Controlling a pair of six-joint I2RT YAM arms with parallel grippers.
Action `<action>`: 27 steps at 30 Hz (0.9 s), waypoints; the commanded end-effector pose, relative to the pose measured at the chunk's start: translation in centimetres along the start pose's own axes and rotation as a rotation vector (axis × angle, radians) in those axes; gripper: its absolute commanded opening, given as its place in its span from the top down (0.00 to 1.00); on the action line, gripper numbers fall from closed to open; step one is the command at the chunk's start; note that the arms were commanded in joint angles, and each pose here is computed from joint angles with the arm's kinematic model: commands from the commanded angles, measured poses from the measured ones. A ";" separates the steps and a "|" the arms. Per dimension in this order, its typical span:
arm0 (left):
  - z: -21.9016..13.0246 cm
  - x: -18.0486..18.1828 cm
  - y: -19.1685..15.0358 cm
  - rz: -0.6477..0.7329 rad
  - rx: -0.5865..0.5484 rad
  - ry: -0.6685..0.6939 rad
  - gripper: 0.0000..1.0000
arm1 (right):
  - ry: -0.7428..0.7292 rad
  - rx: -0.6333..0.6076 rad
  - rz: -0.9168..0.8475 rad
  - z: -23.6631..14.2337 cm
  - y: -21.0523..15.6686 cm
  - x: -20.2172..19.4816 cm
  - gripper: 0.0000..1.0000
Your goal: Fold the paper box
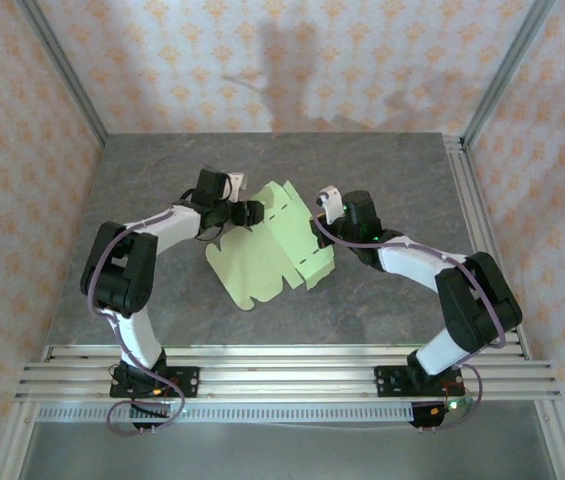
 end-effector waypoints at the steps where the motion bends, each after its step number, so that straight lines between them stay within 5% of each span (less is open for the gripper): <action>1: 0.4 -0.6 0.4 0.021 0.029 -0.062 0.28 | 0.026 -0.023 0.004 -0.5 0.9 0.2 1.00; 27: -1.6 -3.9 -1.5 -0.053 0.010 -0.245 0.37 | -0.082 0.017 0.033 0.5 0.5 -1.4 1.00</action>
Point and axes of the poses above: each hand's point on the last joint's axis, 136 mm out from that joint toward the fingers, its own z axis out along the fingers, its own x axis along the line the jaws close on, y = z × x, the point moved 5 cm from there along -z, back along the fingers, and after that the axes turned 6 degrees about -z, right-handed, at the moved point
